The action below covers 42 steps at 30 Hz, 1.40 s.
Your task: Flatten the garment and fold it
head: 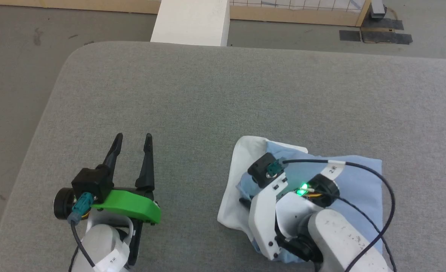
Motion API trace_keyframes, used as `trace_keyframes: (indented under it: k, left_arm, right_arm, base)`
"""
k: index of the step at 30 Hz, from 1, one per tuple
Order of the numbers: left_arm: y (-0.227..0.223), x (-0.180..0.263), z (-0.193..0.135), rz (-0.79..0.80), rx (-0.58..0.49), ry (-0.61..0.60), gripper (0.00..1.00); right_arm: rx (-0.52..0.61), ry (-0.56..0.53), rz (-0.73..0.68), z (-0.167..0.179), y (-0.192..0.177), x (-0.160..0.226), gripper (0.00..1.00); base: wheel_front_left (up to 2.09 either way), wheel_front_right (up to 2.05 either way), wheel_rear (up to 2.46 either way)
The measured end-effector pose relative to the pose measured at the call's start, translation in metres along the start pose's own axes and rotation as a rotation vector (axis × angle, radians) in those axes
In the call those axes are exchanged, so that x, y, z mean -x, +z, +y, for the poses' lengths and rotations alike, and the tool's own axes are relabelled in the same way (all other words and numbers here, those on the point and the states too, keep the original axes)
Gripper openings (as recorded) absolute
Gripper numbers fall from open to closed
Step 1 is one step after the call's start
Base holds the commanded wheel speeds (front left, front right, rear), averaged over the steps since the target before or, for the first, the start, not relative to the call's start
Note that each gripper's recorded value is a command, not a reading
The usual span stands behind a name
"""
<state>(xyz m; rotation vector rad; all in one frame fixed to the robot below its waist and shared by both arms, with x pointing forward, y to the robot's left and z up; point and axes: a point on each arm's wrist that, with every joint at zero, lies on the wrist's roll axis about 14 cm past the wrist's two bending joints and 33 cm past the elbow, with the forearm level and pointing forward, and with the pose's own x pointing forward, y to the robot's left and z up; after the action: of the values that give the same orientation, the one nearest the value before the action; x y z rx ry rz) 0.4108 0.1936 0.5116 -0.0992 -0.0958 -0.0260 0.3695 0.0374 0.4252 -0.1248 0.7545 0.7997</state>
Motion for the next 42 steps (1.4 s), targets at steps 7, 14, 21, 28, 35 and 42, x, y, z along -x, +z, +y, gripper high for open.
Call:
trace_keyframes:
  k: [7, 14, 21, 28, 35, 42]
  left_arm:
    - [0.001, -0.001, -0.008, -0.004, 0.009, -0.020, 1.00]
    - [0.009, -0.005, -0.017, -0.029, 0.017, -0.046, 1.00]
    - [0.013, -0.008, -0.027, -0.044, 0.026, -0.071, 1.00]
    - [0.016, -0.011, -0.035, -0.055, 0.032, -0.092, 1.00]
    - [0.017, -0.011, -0.036, -0.057, 0.033, -0.095, 1.00]
    - [0.016, -0.010, -0.036, -0.053, 0.032, -0.094, 1.00]
  right_arm:
    - [-0.065, 0.044, -0.055, 0.007, 0.002, -0.001, 1.00]
    - [-0.187, 0.011, -0.622, -0.018, 0.102, 0.064, 1.00]
    - [-0.316, -0.319, -1.007, -0.109, 0.099, 0.160, 1.00]
    - [-0.441, -0.582, -0.917, -0.163, 0.016, 0.184, 1.00]
    - [-0.604, -0.601, -0.723, -0.167, -0.051, 0.155, 1.00]
    - [-0.787, -0.500, -0.485, -0.148, -0.102, 0.114, 1.00]
  base:
    - [0.00, 0.00, 0.00]
    - [0.00, 0.00, 0.00]
    - [0.00, 0.00, 0.00]
    - [0.00, 0.00, 0.00]
    - [0.00, 0.00, 0.00]
    - [0.00, 0.00, 0.00]
